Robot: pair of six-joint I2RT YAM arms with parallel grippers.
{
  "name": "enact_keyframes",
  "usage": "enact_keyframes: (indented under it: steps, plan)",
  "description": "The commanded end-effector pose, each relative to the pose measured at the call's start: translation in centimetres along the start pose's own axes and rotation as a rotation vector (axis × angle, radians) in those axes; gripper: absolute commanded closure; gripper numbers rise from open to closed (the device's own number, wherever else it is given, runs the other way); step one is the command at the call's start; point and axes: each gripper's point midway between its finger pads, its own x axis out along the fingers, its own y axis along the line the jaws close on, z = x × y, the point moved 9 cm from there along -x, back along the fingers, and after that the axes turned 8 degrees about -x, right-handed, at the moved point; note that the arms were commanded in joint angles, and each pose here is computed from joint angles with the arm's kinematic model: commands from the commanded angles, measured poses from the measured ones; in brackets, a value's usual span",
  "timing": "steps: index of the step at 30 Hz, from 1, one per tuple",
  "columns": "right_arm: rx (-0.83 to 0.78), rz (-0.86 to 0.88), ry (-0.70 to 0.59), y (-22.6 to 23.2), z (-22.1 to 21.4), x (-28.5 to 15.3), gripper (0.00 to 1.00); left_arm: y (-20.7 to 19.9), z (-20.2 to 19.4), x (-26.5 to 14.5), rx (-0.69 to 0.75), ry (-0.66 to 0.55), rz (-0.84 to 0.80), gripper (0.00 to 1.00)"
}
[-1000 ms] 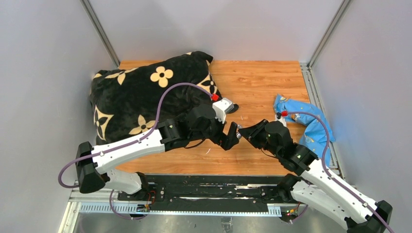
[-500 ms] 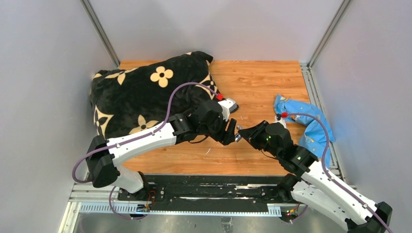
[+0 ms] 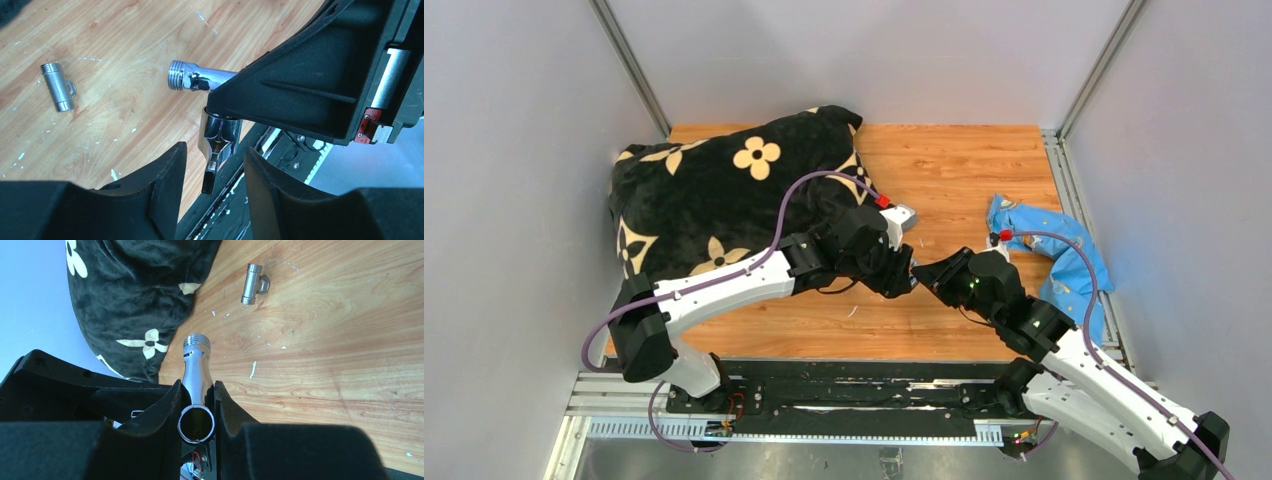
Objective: Install the water faucets
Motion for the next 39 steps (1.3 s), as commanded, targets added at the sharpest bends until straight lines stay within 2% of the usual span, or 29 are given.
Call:
enact_keyframes:
  steps: [1,9,17,20,24,28,29,32,33,36,37,38,39]
  plan:
    - [0.001,0.049,-0.010,0.71,0.11,-0.25,0.99,-0.76,1.83,-1.36,-0.020,-0.082,-0.065,0.50]
    - [-0.002,0.059,-0.009,0.84,0.10,-0.16,0.99,-0.45,1.85,-1.52,-0.051,-0.077,-0.104,0.61]
    - [-0.003,0.060,-0.011,0.87,0.12,-0.12,0.99,-0.43,1.62,-0.99,-0.037,-0.017,-0.106,0.55]
    - [-0.002,0.061,-0.013,0.90,0.14,-0.15,0.99,-0.32,1.44,-0.86,-0.045,-0.019,-0.104,0.67]
    - [-0.004,0.063,-0.014,0.97,0.19,-0.16,0.99,-0.19,1.56,-1.00,-0.040,-0.028,-0.084,0.69]
    - [-0.006,0.062,-0.011,0.98,0.16,-0.08,0.99,-0.21,1.64,-1.08,-0.037,-0.030,-0.082,0.83]
    - [-0.005,0.062,-0.011,0.99,0.18,-0.08,0.99,-0.20,1.63,-1.04,-0.037,-0.028,-0.082,0.83]
    - [-0.006,0.064,-0.011,1.03,0.16,-0.03,0.99,-0.28,1.65,-0.99,-0.031,-0.014,-0.087,0.69]
    - [-0.007,0.065,-0.010,1.08,0.16,-0.01,0.99,-0.27,1.63,-0.97,-0.029,-0.011,-0.088,0.69]
    - [-0.007,0.065,-0.012,1.05,0.18,-0.02,1.00,-0.27,1.64,-0.96,-0.029,-0.012,-0.087,0.84]
    - [-0.007,0.066,-0.011,1.03,0.16,-0.04,1.00,-0.26,1.62,-0.96,-0.028,-0.012,-0.088,0.94]
    - [-0.007,0.067,-0.012,1.05,0.18,-0.06,0.99,-0.26,1.65,-0.98,-0.027,-0.013,-0.086,0.99]
    - [-0.008,0.068,-0.013,1.01,0.16,-0.06,0.99,-0.27,1.66,-0.99,-0.026,-0.013,-0.087,1.00]
